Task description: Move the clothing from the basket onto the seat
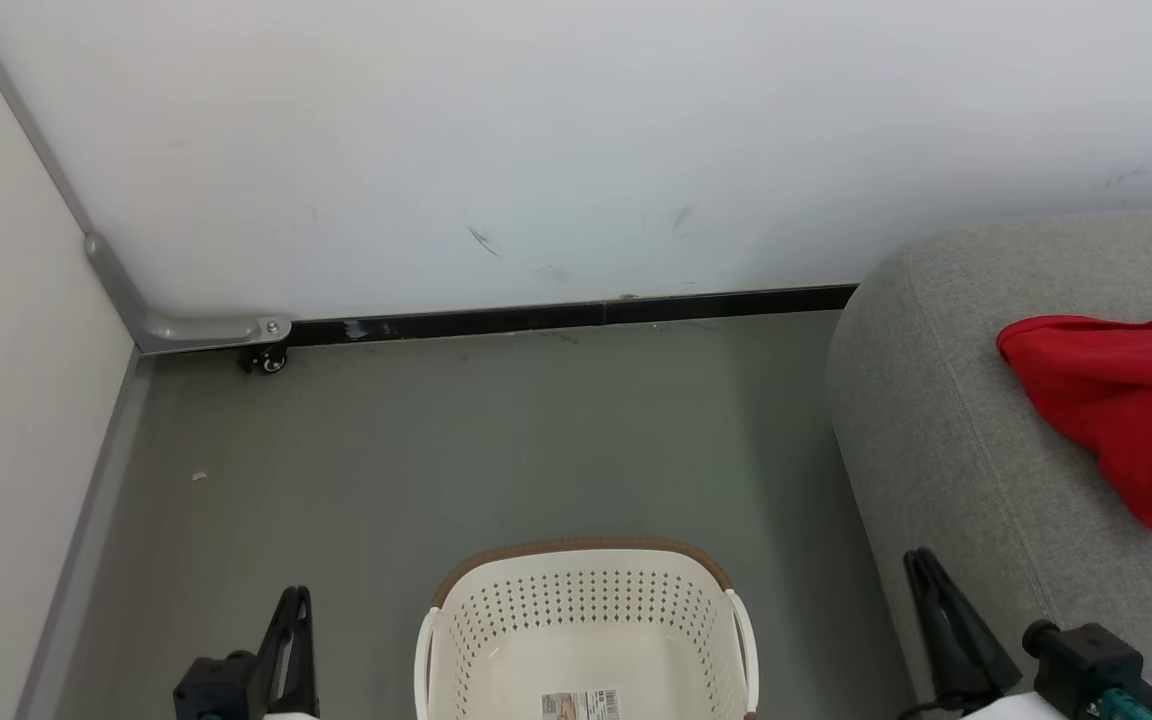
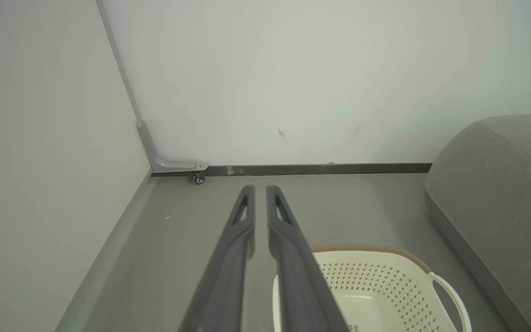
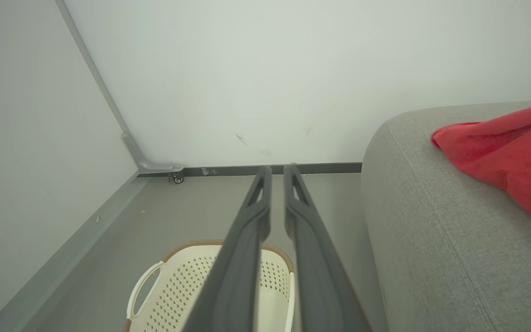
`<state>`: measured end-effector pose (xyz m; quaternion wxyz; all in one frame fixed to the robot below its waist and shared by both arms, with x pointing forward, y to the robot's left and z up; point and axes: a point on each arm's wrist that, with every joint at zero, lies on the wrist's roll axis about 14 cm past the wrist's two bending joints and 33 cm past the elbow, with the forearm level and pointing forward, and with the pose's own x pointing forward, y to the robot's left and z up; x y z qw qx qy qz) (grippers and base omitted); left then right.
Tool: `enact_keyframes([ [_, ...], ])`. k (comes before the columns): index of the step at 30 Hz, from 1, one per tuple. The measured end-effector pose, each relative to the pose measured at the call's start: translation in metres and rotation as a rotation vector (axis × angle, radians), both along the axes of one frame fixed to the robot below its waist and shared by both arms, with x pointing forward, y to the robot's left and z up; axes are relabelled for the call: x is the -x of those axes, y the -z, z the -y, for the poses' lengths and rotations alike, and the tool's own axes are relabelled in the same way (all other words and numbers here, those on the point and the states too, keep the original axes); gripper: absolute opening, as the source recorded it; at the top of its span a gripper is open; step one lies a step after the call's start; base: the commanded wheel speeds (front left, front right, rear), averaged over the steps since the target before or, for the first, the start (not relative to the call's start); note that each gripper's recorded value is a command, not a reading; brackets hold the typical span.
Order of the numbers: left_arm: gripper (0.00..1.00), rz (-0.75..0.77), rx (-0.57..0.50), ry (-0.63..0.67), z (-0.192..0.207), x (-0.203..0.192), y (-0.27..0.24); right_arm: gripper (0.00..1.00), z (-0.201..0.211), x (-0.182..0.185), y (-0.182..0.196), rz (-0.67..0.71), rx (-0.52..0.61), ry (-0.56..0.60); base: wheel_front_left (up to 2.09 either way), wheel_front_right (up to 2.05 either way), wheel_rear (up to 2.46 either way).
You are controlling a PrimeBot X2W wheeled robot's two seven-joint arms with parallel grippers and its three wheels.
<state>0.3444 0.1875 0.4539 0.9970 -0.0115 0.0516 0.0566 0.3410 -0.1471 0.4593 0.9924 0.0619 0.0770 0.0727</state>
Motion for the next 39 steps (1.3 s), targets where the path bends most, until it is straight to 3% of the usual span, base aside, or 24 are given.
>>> enact_keyframes([
  [9, 0.00, -0.096, 0.078, -0.049, -0.009, 0.010, 0.024, 0.00, -0.002, 0.006, 0.009, -0.034, -0.058, 0.009, 0.00, 0.00, 0.00],
  [39, 0.00, -0.169, 0.566, -0.143, -0.018, -0.003, 0.035, 0.00, 0.018, 0.000, 0.004, -0.060, -0.527, 0.159, 0.00, 0.00, 0.00],
])
